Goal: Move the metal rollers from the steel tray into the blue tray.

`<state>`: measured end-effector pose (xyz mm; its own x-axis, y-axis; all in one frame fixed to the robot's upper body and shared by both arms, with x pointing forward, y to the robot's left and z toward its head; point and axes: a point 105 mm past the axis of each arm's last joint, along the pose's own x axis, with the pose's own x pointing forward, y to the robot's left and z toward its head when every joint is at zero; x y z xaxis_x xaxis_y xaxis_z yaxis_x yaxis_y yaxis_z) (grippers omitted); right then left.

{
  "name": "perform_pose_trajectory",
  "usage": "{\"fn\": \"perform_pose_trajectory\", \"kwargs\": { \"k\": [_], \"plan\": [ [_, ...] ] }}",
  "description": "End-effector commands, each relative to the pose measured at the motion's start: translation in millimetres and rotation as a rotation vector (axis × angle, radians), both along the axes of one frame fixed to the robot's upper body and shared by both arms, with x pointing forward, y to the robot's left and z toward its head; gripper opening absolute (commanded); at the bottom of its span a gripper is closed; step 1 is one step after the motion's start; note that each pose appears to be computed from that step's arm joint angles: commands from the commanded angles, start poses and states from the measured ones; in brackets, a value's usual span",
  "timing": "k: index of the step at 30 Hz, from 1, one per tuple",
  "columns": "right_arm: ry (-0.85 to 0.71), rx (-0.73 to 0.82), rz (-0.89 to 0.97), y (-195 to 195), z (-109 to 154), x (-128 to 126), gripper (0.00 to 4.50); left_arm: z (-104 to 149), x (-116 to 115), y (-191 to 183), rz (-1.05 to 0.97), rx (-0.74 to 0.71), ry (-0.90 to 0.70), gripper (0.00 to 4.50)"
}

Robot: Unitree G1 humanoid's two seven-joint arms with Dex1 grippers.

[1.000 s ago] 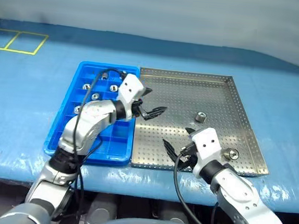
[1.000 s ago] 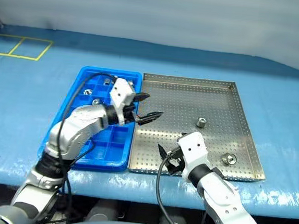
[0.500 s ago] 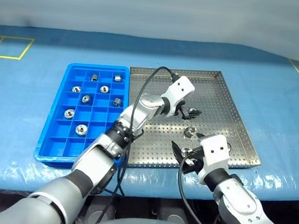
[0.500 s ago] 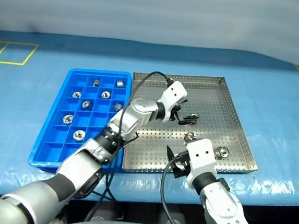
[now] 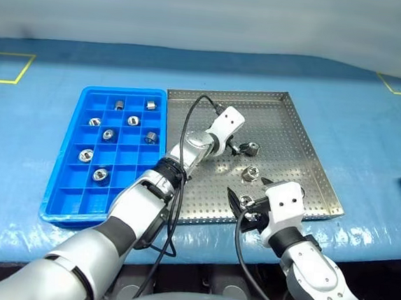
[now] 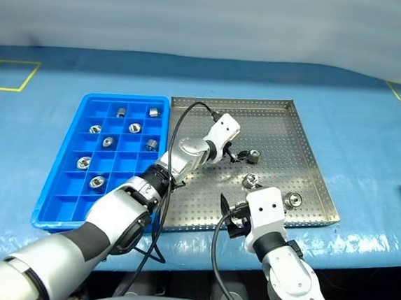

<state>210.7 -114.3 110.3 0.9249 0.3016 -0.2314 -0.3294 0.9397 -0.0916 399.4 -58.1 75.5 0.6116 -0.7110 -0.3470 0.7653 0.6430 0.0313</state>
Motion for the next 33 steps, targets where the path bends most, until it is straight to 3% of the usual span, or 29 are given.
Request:
{"fn": "perform_pose_trajectory", "kwargs": {
  "k": [1,9,15,21,33],
  "plan": [
    [-0.073,0.014,-0.003,2.0,15.9,-1.7,4.50,46.5,-29.5,-70.6,-0.174,-0.199,-0.036,4.49],
    [-0.069,0.019,-0.029,-2.2,14.0,-4.3,4.50,79.4,-30.5,-54.7,-0.265,-0.297,-0.126,4.49],
    [-0.044,0.021,-0.028,-7.8,9.7,-8.6,4.50,84.4,-51.1,-18.4,-0.440,-0.208,-0.159,4.49],
    [0.003,0.006,-0.028,-19.3,2.0,-17.6,4.50,77.1,-62.4,-3.8,-0.517,-0.068,-0.198,4.49],
    [0.015,0.003,-0.089,-30.2,-1.0,-23.4,4.50,28.0,-87.6,-37.8,-0.633,0.062,-0.256,4.49]
  ]
}}
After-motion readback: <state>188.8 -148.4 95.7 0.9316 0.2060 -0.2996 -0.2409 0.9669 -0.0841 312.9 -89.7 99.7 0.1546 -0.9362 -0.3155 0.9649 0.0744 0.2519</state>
